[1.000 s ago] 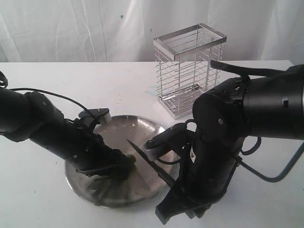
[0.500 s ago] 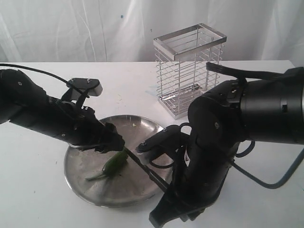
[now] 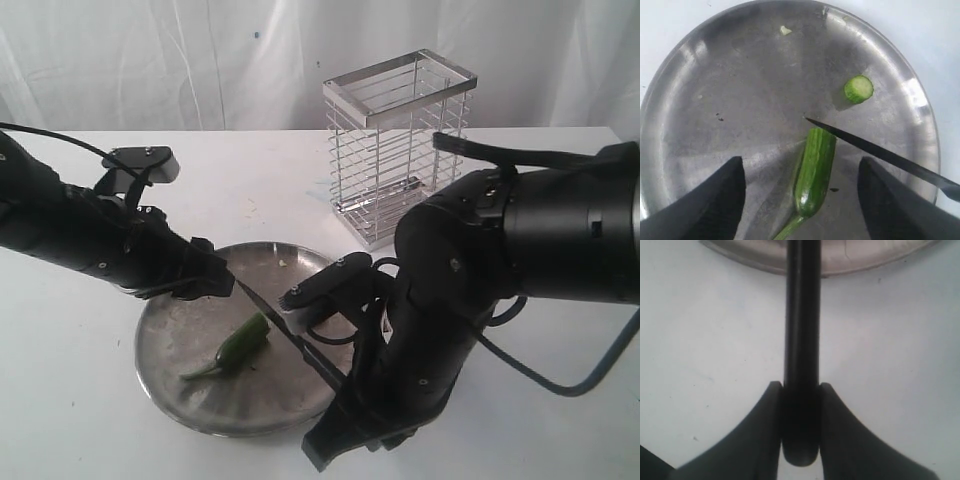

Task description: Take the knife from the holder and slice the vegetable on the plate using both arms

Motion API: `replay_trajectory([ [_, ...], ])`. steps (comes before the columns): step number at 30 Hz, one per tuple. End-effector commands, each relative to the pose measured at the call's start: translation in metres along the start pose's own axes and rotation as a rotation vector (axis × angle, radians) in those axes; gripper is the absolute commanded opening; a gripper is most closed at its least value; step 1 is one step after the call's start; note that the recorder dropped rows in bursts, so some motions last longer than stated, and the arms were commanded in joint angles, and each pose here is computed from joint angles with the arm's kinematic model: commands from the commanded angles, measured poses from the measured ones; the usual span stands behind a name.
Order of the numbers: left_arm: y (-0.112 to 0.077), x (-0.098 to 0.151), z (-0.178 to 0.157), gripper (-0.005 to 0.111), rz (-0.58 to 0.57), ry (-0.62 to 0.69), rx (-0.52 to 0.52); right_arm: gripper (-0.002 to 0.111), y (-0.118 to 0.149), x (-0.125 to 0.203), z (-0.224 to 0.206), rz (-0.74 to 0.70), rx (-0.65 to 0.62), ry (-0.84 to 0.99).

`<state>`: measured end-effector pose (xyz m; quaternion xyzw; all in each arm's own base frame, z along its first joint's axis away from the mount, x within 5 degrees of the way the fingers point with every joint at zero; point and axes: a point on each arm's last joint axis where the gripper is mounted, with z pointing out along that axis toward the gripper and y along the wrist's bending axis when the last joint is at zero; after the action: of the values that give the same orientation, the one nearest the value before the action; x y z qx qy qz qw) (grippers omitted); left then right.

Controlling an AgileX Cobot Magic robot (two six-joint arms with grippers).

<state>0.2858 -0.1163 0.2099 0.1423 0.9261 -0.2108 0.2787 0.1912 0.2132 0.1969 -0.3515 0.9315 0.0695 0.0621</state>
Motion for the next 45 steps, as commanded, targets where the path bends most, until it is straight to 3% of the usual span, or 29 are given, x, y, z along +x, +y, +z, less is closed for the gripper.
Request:
replay_trajectory([
  [1, -0.002, 0.002, -0.002, 0.067, -0.016, 0.013, 0.018, 0.001, 0.001, -0.002, 0.009, -0.004, -0.004, 0.023],
  [45, -0.006, 0.000, -0.002, 0.067, -0.033, -0.007, 0.064, 0.001, 0.002, -0.008, 0.023, 0.022, -0.022, 0.010],
])
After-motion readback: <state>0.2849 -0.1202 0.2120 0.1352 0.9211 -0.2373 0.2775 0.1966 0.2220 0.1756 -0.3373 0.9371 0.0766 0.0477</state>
